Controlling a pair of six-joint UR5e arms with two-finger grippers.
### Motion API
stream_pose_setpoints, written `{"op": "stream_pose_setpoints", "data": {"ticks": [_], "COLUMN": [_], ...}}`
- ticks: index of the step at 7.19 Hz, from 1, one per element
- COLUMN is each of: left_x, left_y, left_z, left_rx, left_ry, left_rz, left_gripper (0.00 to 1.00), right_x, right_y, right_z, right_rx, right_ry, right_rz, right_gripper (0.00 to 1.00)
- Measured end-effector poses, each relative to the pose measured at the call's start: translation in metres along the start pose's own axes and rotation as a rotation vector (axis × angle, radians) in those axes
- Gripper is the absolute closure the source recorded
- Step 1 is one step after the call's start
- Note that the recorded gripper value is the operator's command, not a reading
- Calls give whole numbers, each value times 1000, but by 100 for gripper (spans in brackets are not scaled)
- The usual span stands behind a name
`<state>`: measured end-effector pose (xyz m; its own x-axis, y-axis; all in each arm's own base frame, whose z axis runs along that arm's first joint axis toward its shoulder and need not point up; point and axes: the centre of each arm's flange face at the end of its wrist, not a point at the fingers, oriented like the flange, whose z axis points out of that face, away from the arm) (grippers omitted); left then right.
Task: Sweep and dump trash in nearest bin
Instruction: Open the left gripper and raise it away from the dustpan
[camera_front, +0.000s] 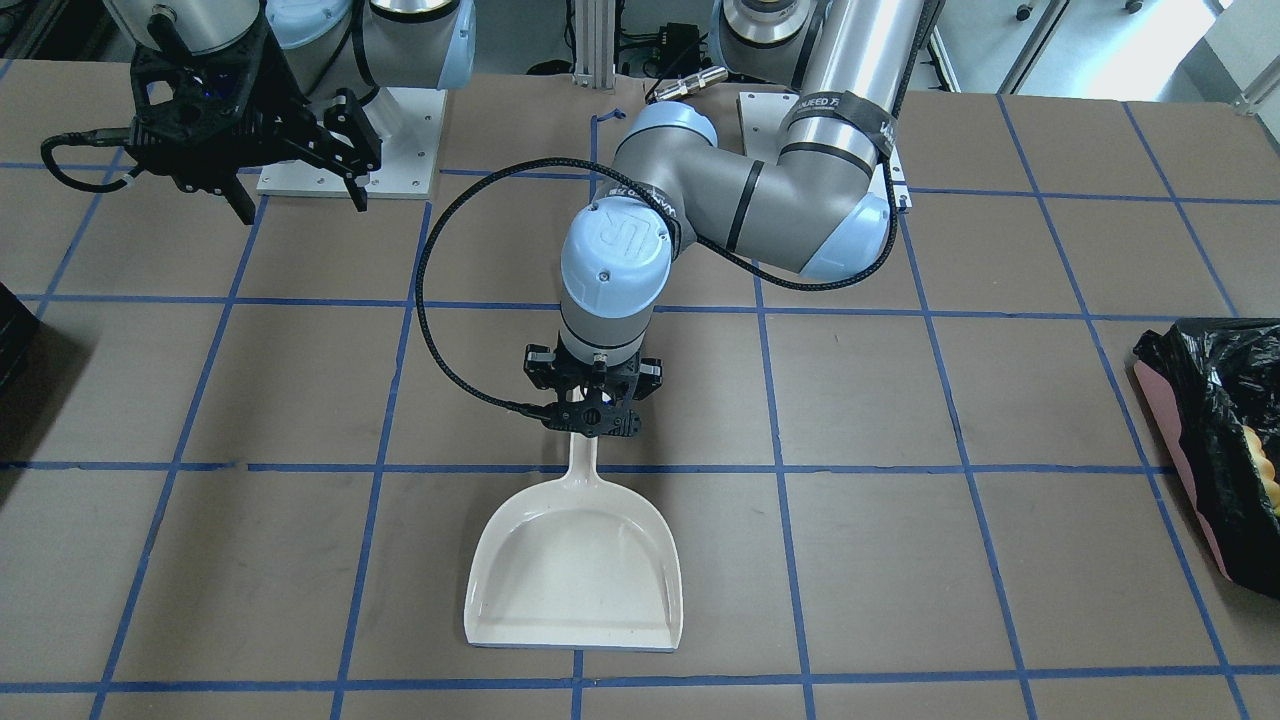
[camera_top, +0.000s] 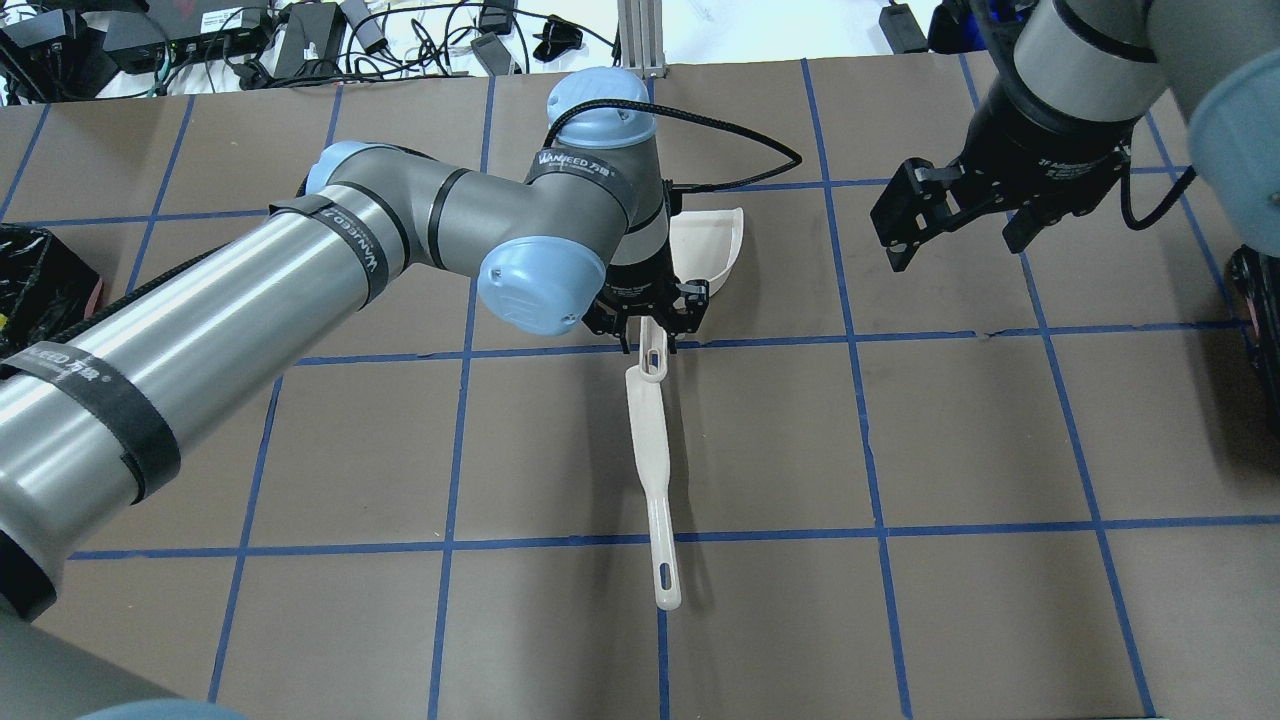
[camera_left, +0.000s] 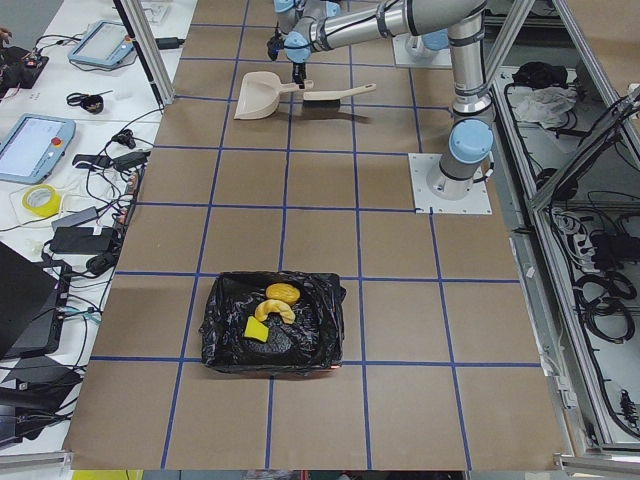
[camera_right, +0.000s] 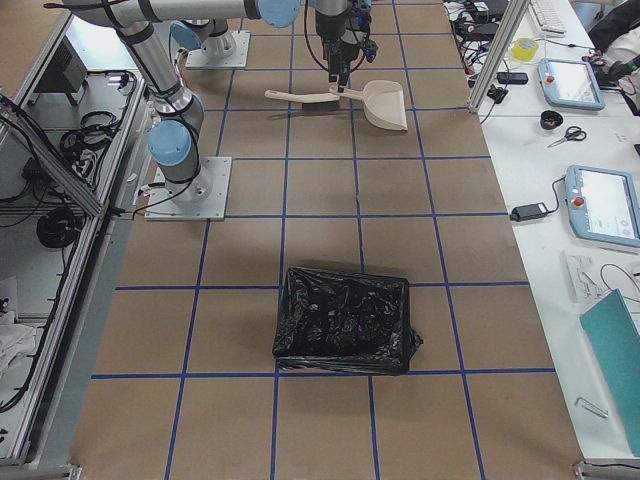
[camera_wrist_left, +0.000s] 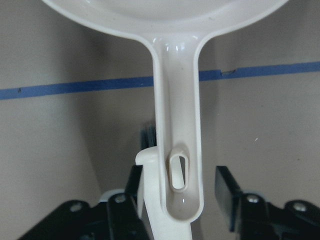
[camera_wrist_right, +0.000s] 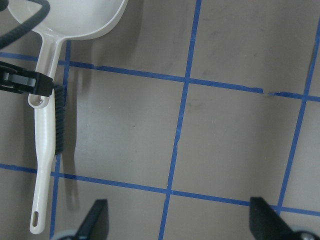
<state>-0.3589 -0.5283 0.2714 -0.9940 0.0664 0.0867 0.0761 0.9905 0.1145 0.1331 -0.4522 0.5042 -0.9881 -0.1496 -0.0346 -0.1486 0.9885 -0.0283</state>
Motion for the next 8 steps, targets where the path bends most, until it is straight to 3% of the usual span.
{"op": "stream_pose_setpoints", "data": {"ticks": [2,6,8], "left_x": [-12,-157,-234], "left_y": [-2,-27,-3], "left_z": [-31,-151,-220], "left_rx": [34,151,153], "left_ry": [13,48,8], "left_rz": [-15,-209,-153], "left_gripper": [0,0,0], "right_x": [0,0,0], "right_y": [0,-1,-1], "right_z": [0,0,0], "right_rx": [1,2,3], "right_ry": [-1,-4,-5], "right_rz": [-1,-1,-1], "right_gripper": [0,0,0]}}
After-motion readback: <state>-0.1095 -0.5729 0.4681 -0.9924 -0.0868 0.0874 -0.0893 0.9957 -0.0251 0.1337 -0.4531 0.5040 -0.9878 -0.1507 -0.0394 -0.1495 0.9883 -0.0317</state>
